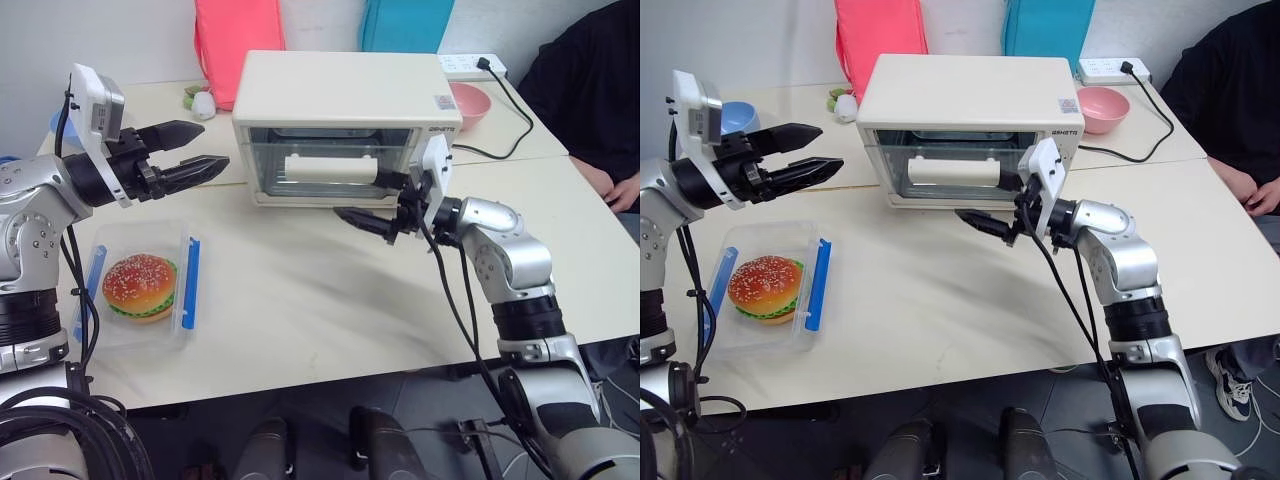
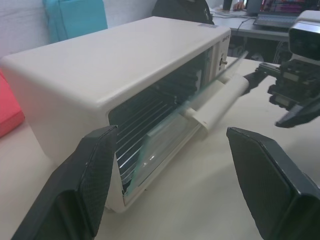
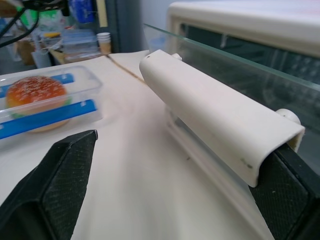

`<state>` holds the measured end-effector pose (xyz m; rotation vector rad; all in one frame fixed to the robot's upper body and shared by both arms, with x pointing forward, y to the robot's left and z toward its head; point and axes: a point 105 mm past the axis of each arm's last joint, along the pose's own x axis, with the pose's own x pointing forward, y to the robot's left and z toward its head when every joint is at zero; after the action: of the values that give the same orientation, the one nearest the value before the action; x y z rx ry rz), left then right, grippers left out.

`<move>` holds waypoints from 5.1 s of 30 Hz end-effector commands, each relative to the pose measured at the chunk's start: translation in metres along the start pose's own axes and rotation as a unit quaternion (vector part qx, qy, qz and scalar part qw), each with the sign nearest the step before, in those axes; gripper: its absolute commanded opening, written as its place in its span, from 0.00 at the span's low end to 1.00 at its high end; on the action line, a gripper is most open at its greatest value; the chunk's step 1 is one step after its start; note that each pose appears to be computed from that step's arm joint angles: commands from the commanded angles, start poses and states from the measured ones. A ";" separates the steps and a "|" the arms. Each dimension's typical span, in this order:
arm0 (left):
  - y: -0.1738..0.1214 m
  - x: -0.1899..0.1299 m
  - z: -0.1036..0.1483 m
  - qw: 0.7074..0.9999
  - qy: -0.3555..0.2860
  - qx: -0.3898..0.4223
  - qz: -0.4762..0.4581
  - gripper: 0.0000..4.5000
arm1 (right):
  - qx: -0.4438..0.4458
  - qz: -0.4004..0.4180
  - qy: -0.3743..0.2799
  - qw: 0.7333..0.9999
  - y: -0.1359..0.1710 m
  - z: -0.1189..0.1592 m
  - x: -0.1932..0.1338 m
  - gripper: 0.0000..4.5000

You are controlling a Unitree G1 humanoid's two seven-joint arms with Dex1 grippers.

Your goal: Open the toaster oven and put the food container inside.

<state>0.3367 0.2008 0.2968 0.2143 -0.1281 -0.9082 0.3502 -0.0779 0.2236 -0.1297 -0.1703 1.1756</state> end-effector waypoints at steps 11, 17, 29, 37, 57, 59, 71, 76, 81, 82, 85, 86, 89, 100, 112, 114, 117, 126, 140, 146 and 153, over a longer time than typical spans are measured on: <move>0.028 0.029 0.001 0.995 0.039 0.080 0.043 0.24 | -0.010 0.044 0.000 0.999 0.037 -0.009 0.000 1.00; 0.008 0.056 -0.018 0.992 0.072 0.104 -0.027 0.01 | -0.007 0.024 0.003 1.000 0.032 -0.014 -0.002 1.00; -0.019 0.061 -0.041 0.983 0.113 0.104 -0.104 0.01 | -0.008 -0.040 0.081 0.996 0.035 -0.033 -0.062 1.00; -0.054 0.044 -0.076 0.956 0.204 0.104 -0.181 0.01 | 0.010 -0.055 0.107 0.993 0.054 -0.009 -0.118 1.00; -0.038 0.042 -0.045 0.982 0.170 0.015 -0.076 0.04 | -0.015 -0.004 0.053 0.998 0.057 0.040 -0.099 1.00; -0.042 0.032 -0.022 0.989 0.130 -0.037 -0.060 0.14 | -0.017 0.011 0.055 0.998 0.057 0.041 -0.097 1.00; -0.078 -0.082 -0.043 0.962 0.060 -0.185 0.193 0.97 | 0.001 0.117 0.065 0.991 0.040 0.040 -0.074 1.00; -0.093 -0.111 -0.062 0.917 0.011 -0.218 0.333 1.00 | -0.023 0.146 0.061 0.987 0.038 0.037 -0.061 1.00; -0.128 -0.127 -0.039 0.907 -0.081 -0.255 0.326 1.00 | -0.016 0.161 0.059 0.985 0.040 0.034 -0.057 1.00; -0.131 -0.134 -0.032 0.889 -0.108 -0.294 0.334 1.00 | -0.015 0.163 0.060 0.985 0.040 0.033 -0.056 1.00; -0.134 -0.148 -0.039 0.830 -0.128 -0.374 0.393 1.00 | -0.015 0.171 0.062 0.983 0.042 0.033 -0.056 1.00; -0.135 -0.151 -0.042 0.818 -0.125 -0.384 0.410 1.00 | -0.015 0.173 0.061 0.983 0.043 0.035 -0.057 1.00; -0.132 -0.156 -0.048 0.764 -0.154 -0.427 0.459 1.00 | -0.015 0.177 0.059 0.982 0.044 0.040 -0.057 1.00; -0.134 -0.149 -0.094 0.610 -0.119 -0.567 0.541 1.00 | -0.014 0.155 0.056 0.986 0.053 0.041 -0.059 1.00; -0.143 -0.130 -0.112 0.565 -0.092 -0.620 0.536 1.00 | -0.015 0.127 0.050 0.990 0.055 0.040 -0.064 1.00; -0.141 -0.132 -0.114 0.557 -0.093 -0.623 0.542 1.00 | -0.016 0.123 0.050 0.991 0.054 0.040 -0.065 1.00; -0.137 -0.139 -0.124 0.529 -0.091 -0.630 0.561 1.00 | -0.015 0.118 0.051 0.992 0.054 0.039 -0.066 1.00; -0.118 -0.145 -0.130 0.487 -0.079 -0.637 0.592 0.82 | -0.011 0.109 0.052 0.993 0.057 0.038 -0.069 1.00; -0.105 -0.171 -0.147 0.491 -0.025 -0.593 0.638 0.01 | -0.002 0.097 0.043 0.994 0.058 0.041 -0.072 1.00; -0.079 -0.185 -0.143 0.573 0.029 -0.521 0.632 0.01 | 0.004 0.089 0.040 0.995 0.057 0.042 -0.074 1.00; -0.035 -0.148 -0.093 0.769 0.040 -0.437 0.465 0.01 | 0.009 0.079 0.046 0.996 0.056 0.040 -0.079 1.00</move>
<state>0.2294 0.3202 0.1629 -0.7191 0.3465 0.2978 0.2672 -0.1253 0.2368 -0.1563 -0.0324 1.3315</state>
